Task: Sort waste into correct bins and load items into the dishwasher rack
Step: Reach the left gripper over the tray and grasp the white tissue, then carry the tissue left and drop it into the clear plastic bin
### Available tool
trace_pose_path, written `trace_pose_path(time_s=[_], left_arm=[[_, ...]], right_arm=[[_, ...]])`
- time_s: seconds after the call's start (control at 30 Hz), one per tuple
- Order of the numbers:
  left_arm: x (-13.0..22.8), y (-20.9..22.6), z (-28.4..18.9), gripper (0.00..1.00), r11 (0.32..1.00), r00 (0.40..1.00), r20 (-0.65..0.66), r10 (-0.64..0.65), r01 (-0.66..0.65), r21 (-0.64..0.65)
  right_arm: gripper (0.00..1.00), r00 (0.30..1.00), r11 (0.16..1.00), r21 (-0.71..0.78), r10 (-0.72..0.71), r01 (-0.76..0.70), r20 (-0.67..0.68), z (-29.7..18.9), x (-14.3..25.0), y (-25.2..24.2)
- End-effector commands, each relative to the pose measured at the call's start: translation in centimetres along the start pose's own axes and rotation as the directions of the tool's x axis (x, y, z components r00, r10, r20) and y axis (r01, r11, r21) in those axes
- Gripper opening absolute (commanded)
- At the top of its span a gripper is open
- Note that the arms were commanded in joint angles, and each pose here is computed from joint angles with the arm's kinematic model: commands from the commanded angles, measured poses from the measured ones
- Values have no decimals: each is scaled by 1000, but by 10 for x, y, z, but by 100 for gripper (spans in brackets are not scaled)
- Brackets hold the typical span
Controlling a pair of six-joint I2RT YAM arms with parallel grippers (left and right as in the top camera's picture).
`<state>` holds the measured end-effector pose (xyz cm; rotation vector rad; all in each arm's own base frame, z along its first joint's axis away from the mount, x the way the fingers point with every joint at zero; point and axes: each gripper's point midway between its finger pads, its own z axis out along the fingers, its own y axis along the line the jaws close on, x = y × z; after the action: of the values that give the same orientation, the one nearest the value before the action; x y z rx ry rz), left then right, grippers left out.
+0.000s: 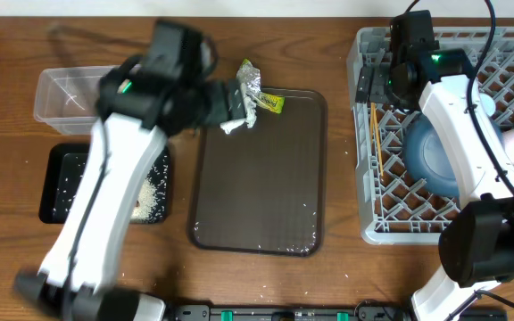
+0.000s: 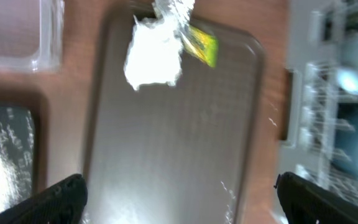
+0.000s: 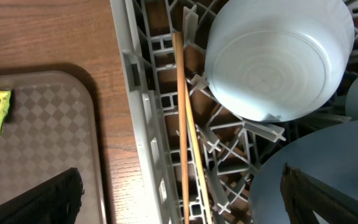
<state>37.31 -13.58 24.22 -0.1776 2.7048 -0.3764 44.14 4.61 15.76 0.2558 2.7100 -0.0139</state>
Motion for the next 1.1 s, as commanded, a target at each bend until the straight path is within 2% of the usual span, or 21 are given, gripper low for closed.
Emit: trace_pose_path(time_s=[0.0, 0.2, 0.3, 0.53, 0.77, 1.07], left_arm=[[-13, 19, 47, 100, 991, 999, -27, 44, -47, -124], [-12, 27, 119, 100, 987, 994, -109, 32, -49, -155], [-7, 33, 151, 81, 984, 988, -149, 29, -55, -171], [-2, 36, 199, 81, 975, 975, -190, 118, -149, -162], [2, 31, 216, 80, 967, 964, -196, 177, -208, -146], [1, 30, 216, 26, 967, 965, -194, 178, -208, -146]], right_arm=[[99, 1000, 1000, 6, 18, -18, 12, -4, -2, -1], [99, 1000, 1000, 6, 18, -18, 12, -4, -2, -1], [99, 1000, 1000, 6, 18, -18, 12, -4, -2, -1], [99, 1000, 1000, 6, 18, -18, 12, -4, -2, -1], [99, 1000, 1000, 6, 18, -18, 12, -4, -2, -1], [99, 1000, 1000, 6, 18, -18, 12, -4, -2, -1]])
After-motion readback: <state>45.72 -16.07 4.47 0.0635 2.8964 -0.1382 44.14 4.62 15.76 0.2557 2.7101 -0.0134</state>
